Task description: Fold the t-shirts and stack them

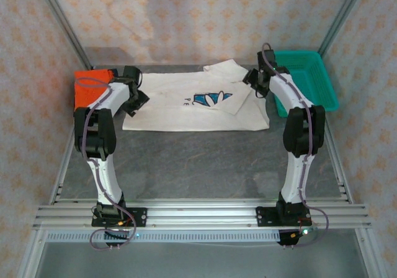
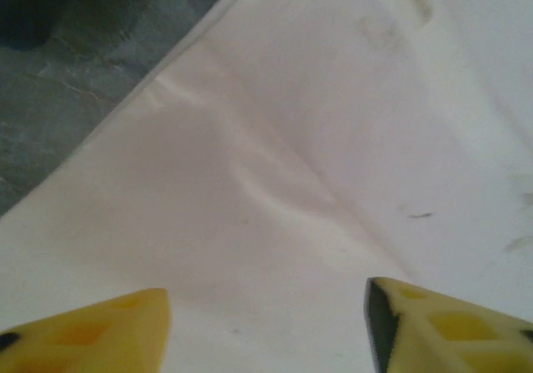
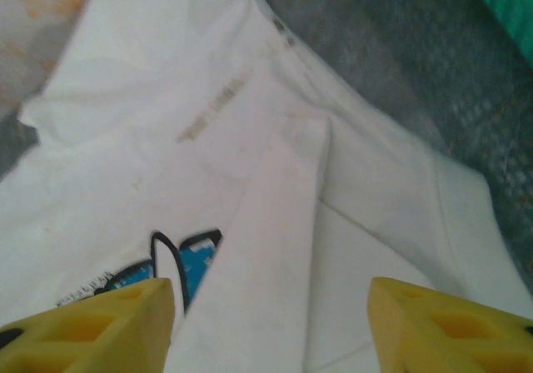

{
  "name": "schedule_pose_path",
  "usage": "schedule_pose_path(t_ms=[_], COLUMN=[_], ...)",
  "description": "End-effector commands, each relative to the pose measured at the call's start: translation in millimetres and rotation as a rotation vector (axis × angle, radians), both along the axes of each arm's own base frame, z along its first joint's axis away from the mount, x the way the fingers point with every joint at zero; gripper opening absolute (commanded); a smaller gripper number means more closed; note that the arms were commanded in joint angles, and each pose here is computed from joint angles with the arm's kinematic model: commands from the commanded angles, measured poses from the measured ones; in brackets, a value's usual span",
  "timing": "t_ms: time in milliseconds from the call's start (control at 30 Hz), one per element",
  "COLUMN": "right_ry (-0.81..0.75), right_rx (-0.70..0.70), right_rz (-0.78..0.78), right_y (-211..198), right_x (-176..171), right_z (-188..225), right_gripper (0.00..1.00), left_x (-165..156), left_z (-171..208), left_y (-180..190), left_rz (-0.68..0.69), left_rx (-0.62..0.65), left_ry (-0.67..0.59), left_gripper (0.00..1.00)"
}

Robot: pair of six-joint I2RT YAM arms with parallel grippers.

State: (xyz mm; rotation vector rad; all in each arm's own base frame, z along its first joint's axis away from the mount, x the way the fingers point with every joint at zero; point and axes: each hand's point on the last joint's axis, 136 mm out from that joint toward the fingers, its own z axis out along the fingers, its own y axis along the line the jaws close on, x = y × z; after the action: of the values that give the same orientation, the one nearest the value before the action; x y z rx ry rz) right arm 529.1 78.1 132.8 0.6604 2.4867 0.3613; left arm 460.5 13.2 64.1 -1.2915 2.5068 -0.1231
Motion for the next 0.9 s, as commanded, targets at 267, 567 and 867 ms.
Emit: schedule_pose_path(t_ms=[267, 567, 867], right_ry=[0.174, 0.249, 0.307], right_rx=[0.07, 0.019, 0.014], right_rz=[0.13, 0.133, 0.071], right_y=[47, 33, 12], right_x=[-55, -102, -178], right_z=[-77, -106, -122], right_gripper=[0.47, 0.48, 0.48], left_x=[-37, -83, -154], left_z=[-54, -69, -69], left_y=[4, 1, 0], left_rz=[-0.014, -0.014, -0.035], left_rx=[0.039, 0.021, 0.022], left_ry=[0.162, 0.211, 0.262], left_gripper=[0.56, 0.65, 0.62])
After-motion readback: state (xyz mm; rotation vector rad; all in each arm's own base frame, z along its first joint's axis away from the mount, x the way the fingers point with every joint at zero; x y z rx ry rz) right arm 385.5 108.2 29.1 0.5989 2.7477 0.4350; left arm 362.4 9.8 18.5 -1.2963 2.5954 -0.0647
